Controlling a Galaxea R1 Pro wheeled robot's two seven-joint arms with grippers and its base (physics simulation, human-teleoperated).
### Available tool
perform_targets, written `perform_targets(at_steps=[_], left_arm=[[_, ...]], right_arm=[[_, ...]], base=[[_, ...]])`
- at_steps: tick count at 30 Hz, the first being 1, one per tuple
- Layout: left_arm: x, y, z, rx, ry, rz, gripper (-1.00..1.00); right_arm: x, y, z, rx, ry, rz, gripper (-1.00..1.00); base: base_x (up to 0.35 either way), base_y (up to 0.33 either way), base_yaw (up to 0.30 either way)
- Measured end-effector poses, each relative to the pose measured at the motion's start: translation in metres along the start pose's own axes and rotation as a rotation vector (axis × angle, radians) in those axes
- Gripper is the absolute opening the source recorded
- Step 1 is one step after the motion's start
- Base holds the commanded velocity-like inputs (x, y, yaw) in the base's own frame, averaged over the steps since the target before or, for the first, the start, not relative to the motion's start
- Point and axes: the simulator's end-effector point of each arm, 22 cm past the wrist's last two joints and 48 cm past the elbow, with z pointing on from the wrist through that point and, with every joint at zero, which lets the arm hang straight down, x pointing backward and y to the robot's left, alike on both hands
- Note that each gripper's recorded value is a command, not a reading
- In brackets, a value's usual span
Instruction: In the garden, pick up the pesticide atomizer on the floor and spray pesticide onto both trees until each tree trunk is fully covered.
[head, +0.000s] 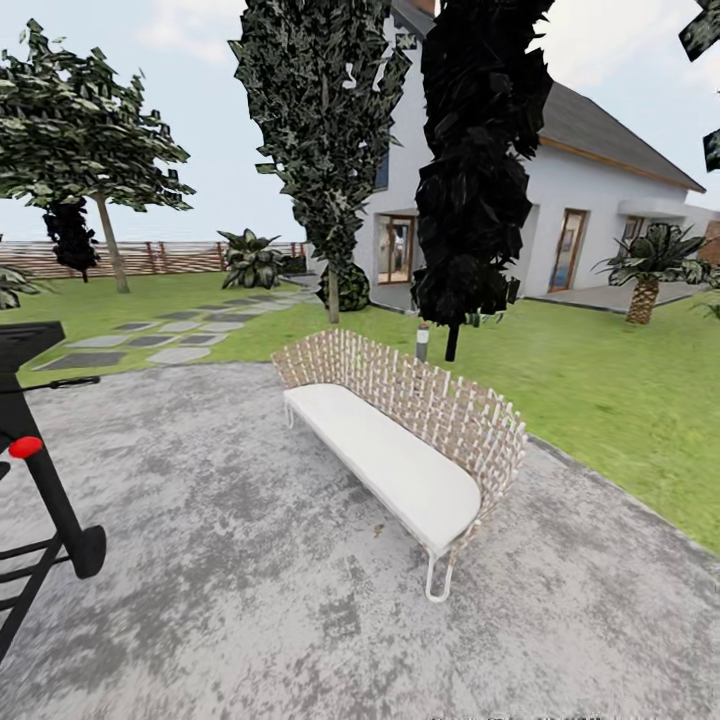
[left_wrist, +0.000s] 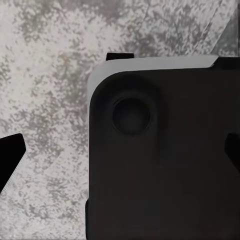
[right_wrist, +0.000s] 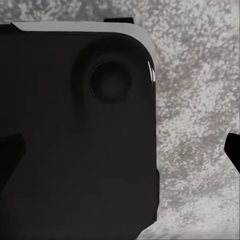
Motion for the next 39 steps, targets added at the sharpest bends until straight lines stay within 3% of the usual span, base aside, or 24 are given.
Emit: perform_targets(at_steps=[20, 29, 39], left_arm=[[-0.003, 0.0, 0.0, 0.0, -0.009, 0.001, 1.0], [-0.005, 0.0, 0.0, 0.0, -0.014, -0.001, 1.0], [-0.006, 0.0, 0.0, 0.0, -0.016, -0.002, 1.0]], right_arm=[[-0.004, 0.0, 0.0, -0.001, -0.011, 0.0, 1.0], [-0.018, 0.001, -0.001, -0.001, -0.072, -0.003, 1.0], [-0.018, 0.001, -0.001, -0.001, -0.077, -0.004, 1.0]], base=[[0.0, 0.0, -0.242], [0.001, 0.0, -0.235], [0.237, 0.114, -0.03]])
